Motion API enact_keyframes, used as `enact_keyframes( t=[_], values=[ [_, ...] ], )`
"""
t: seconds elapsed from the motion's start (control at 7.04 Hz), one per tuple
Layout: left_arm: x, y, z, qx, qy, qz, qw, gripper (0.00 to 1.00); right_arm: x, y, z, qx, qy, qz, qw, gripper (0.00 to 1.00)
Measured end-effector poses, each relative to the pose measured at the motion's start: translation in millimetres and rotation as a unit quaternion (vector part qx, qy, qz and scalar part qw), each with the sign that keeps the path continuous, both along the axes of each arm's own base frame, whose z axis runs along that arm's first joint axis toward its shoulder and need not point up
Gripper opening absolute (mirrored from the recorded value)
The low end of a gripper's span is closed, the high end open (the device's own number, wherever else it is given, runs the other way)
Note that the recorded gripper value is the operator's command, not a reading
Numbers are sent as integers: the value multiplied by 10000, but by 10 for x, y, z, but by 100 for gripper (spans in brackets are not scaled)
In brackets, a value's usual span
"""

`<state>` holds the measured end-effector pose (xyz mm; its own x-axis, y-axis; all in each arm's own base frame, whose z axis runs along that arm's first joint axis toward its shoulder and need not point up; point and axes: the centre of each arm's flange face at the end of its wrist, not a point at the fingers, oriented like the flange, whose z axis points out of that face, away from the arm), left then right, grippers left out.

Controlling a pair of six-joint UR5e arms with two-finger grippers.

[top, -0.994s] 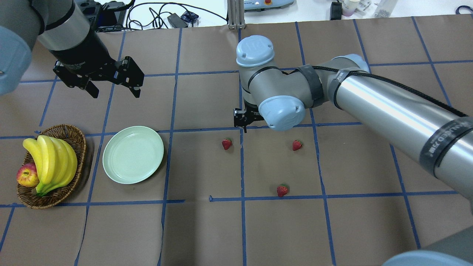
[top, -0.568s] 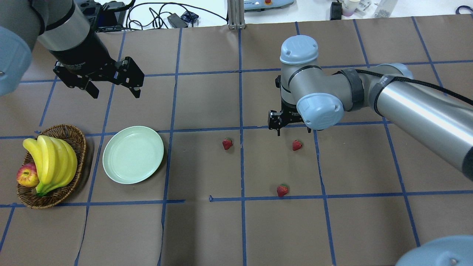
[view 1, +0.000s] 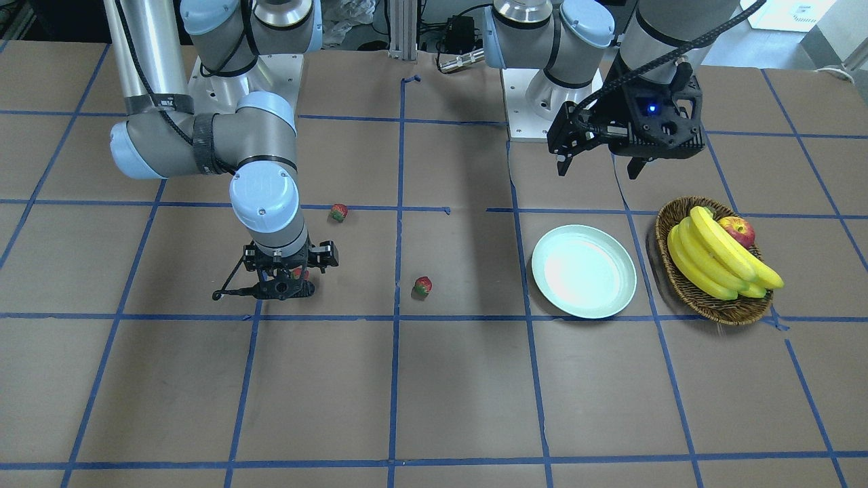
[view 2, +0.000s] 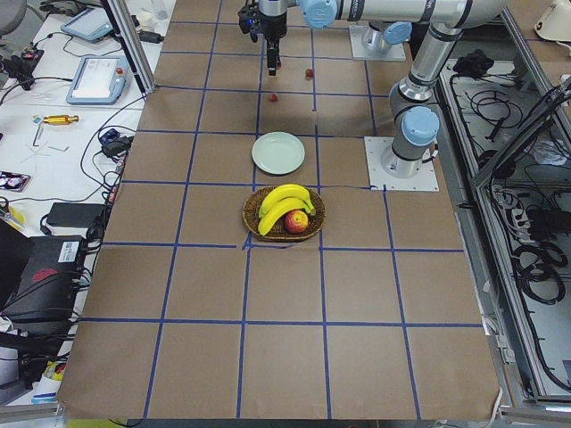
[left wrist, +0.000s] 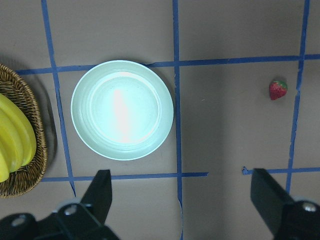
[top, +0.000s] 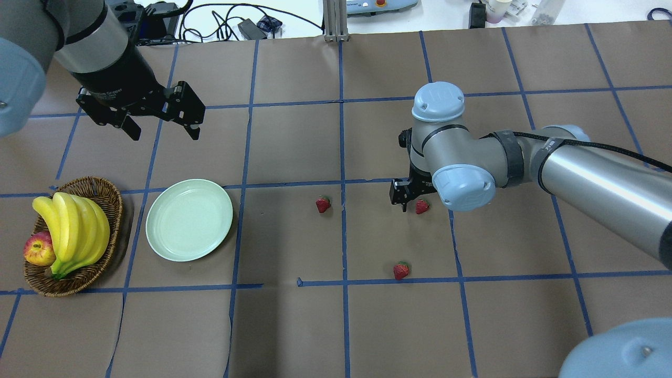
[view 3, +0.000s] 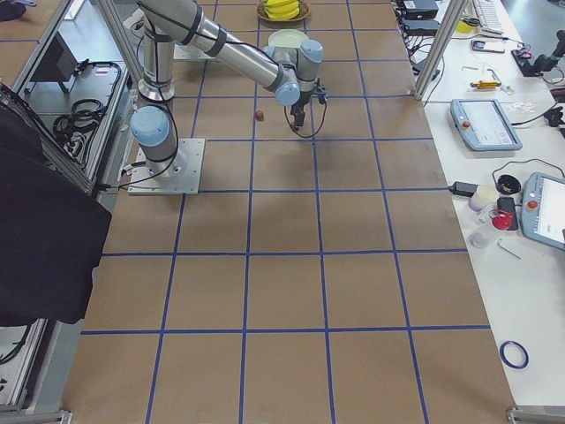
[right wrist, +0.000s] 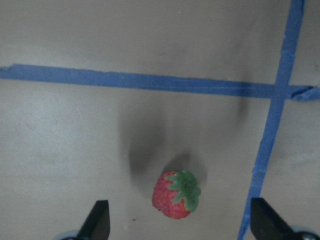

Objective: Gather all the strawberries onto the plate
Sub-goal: 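Move the right gripper to the next strawberry and grasp it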

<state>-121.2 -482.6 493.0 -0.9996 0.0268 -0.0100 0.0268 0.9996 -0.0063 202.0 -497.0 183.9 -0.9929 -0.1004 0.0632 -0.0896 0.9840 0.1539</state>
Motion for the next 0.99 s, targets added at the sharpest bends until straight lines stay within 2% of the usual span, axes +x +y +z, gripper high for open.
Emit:
enact_keyframes(
  t=[0.28, 0.57, 0.71, 0.85, 0.99],
  values=[
    [2, -1, -1, 1, 0, 2, 10000, 100, -4, 24, -80, -30, -14, 4, 10000, 77],
    [1, -1, 0, 1, 0, 1, 10000, 100, -2, 1, -111, -77, -18, 7, 10000, 59],
    [0, 0, -1, 0, 0, 0, 10000, 100, -1, -7, -116, -84, -17, 8, 10000, 44],
    [0, 0, -1, 0, 0, 0, 10000, 100, -1, -8, -118, -86, -17, 8, 10000, 16],
    [1, -1, -1, 1, 0, 1, 10000, 100, 0, -18, -110, -98, -18, 7, 10000, 0]
  ],
)
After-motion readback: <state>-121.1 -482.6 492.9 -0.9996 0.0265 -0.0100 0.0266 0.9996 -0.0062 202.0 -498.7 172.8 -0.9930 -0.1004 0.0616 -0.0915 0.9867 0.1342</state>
